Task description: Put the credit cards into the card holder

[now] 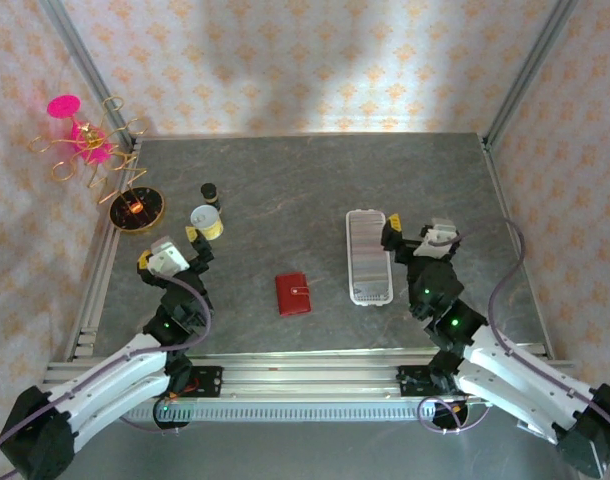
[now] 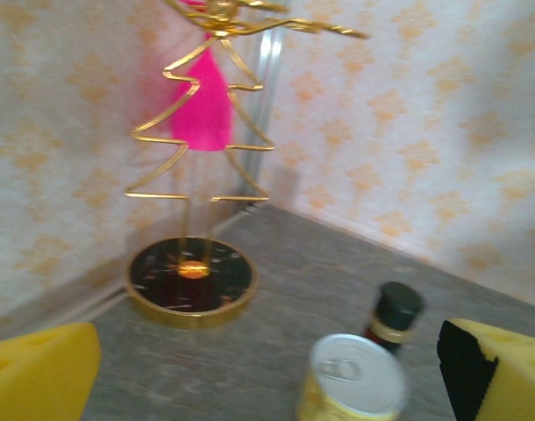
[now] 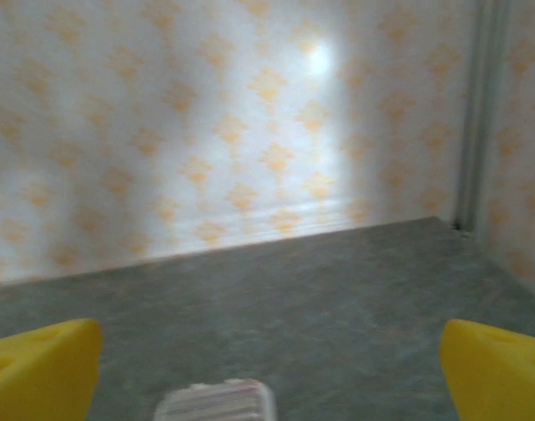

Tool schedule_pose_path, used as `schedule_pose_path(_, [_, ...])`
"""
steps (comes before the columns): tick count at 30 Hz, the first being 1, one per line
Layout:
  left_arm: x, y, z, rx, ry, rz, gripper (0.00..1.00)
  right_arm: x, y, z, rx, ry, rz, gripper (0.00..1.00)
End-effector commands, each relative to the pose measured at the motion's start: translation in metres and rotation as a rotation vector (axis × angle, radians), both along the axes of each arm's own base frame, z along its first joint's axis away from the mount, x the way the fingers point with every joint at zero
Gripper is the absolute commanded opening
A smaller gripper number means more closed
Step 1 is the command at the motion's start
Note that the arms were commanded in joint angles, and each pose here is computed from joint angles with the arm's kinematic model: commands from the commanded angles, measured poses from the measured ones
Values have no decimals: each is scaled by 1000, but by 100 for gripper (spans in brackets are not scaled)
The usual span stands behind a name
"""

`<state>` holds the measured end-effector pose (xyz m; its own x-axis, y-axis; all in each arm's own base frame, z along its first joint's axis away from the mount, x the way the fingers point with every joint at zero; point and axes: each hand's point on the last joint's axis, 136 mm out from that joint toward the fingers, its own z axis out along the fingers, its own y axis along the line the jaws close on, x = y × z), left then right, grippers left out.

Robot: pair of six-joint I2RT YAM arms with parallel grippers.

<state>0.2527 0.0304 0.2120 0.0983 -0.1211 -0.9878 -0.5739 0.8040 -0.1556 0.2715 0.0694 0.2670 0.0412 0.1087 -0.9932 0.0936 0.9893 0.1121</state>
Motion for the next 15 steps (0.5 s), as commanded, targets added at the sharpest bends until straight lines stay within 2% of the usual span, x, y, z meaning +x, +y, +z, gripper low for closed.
schedule_pose_path(1, [-3, 21, 5, 28, -52, 75, 99, 2, -26, -4, -70, -55, -65, 100])
schedule_pose_path(8, [13, 59, -36, -23, 26, 113, 99, 17, -77, -64, -2, 31, -196, 100])
schedule_pose_path(11, [21, 65, -57, -63, 57, 89, 99, 22, -78, -87, 25, 59, -160, 100])
schedule_pose_path(15, [43, 61, -61, -52, 102, 35, 99, 24, -85, -102, 78, 47, -167, 100])
